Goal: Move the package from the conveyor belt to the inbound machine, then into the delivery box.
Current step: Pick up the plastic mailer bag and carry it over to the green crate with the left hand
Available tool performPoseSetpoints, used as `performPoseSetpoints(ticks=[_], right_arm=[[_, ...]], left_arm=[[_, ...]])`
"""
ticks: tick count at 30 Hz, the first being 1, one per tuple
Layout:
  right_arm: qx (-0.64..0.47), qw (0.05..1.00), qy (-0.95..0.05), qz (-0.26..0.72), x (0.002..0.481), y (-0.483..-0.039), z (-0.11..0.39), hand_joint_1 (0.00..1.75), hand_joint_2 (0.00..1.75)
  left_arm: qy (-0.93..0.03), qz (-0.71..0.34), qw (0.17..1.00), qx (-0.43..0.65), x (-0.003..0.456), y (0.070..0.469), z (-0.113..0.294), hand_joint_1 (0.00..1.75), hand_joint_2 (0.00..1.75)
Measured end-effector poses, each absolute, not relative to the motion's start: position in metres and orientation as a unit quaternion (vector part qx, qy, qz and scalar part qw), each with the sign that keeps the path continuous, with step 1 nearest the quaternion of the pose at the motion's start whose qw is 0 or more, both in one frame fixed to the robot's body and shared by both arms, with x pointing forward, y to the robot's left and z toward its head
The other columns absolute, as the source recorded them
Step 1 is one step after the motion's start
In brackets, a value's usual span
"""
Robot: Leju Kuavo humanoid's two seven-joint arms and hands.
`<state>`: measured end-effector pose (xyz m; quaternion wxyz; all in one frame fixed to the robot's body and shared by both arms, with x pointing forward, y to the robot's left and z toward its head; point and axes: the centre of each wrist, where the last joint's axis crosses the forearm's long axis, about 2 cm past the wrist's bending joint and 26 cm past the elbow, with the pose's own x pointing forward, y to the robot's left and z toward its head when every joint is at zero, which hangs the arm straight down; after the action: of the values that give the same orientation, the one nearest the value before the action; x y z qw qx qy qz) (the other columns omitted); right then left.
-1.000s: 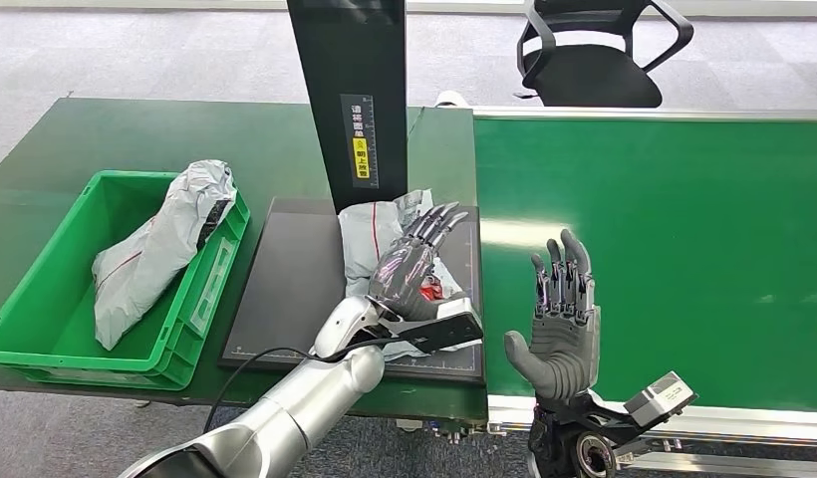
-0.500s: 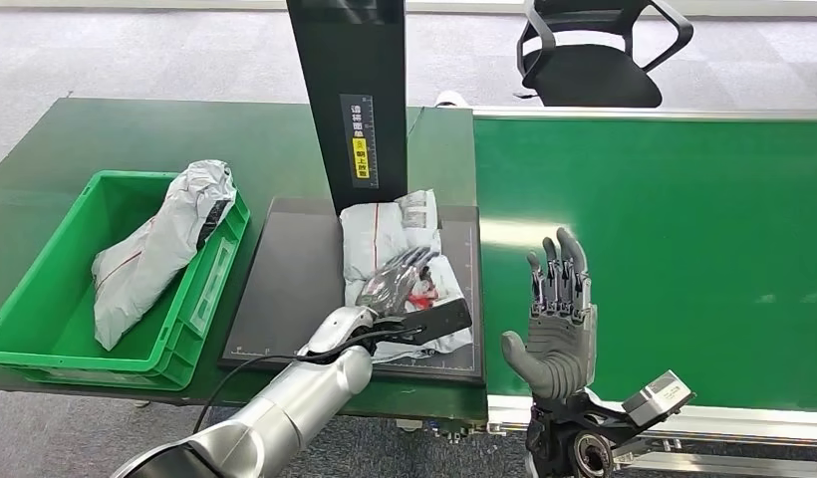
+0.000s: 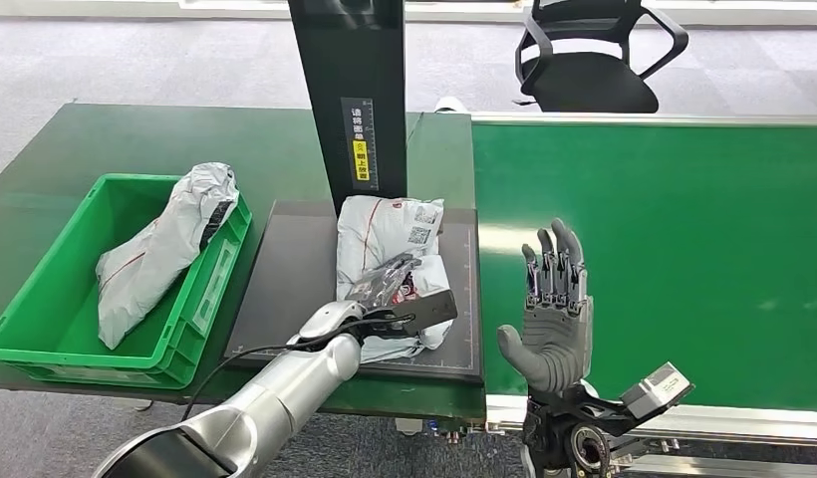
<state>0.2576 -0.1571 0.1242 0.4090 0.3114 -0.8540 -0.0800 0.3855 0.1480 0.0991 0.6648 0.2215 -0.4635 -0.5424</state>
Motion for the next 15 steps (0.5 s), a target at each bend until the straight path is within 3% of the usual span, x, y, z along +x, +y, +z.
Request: performPoseSetpoints(ticks=[4,15], right_arm=[[0.311,0.411,-0.853,-0.080,0.2577,-0.1559,0.1249,0.00,1.75],[0.312,0.411,-0.853,-0.078,0.2571,-0.1544,0.1269,0.00,1.75]], left_arm=[[-0.483,-0.534,0.656,0.228,0.3857,0.1493,0.0991,1.73,1.75],[-0.574,-0.487,0.617,0.230,0.3810,0.1509,0.0944,1.74,1.75]])
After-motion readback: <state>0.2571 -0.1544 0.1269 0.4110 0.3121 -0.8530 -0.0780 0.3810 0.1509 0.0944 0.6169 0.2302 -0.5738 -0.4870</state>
